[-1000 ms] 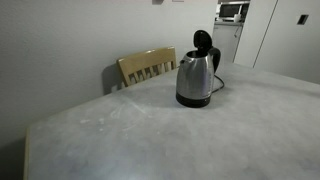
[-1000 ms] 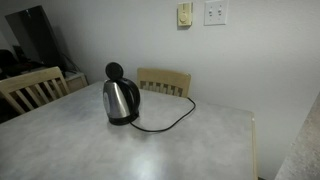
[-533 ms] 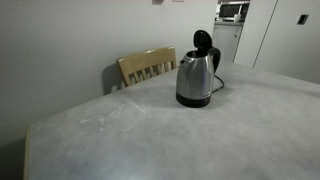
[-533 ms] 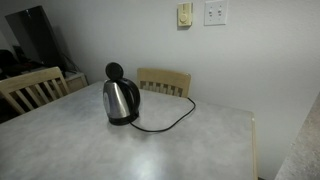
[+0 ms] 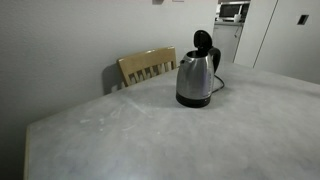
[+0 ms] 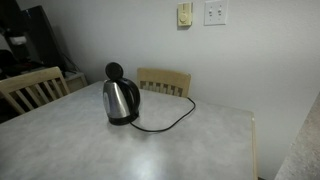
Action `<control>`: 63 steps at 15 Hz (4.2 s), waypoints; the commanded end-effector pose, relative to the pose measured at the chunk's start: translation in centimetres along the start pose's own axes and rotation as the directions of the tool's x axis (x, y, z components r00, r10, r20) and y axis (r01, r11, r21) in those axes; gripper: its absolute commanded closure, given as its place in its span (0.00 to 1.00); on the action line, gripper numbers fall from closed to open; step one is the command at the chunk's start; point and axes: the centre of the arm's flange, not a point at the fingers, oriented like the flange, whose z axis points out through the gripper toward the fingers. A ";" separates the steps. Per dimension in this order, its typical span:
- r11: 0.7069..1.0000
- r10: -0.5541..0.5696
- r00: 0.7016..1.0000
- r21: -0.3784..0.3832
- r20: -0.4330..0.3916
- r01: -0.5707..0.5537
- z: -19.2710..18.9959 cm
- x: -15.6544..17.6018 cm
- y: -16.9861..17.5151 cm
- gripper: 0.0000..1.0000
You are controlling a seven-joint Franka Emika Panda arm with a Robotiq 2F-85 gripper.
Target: Close the kettle lid
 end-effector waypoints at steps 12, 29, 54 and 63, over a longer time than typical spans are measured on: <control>0.972 -0.220 0.964 -0.050 0.150 0.230 -0.1 11.4 2.0 0.00; 0.988 -0.102 0.994 0.121 0.028 0.098 3.8 19.4 2.6 0.88; 0.907 0.420 0.893 -0.111 0.160 -0.407 9.5 30.2 3.0 1.00; 0.937 0.338 0.929 -0.146 0.151 -0.317 10.7 31.9 0.1 1.00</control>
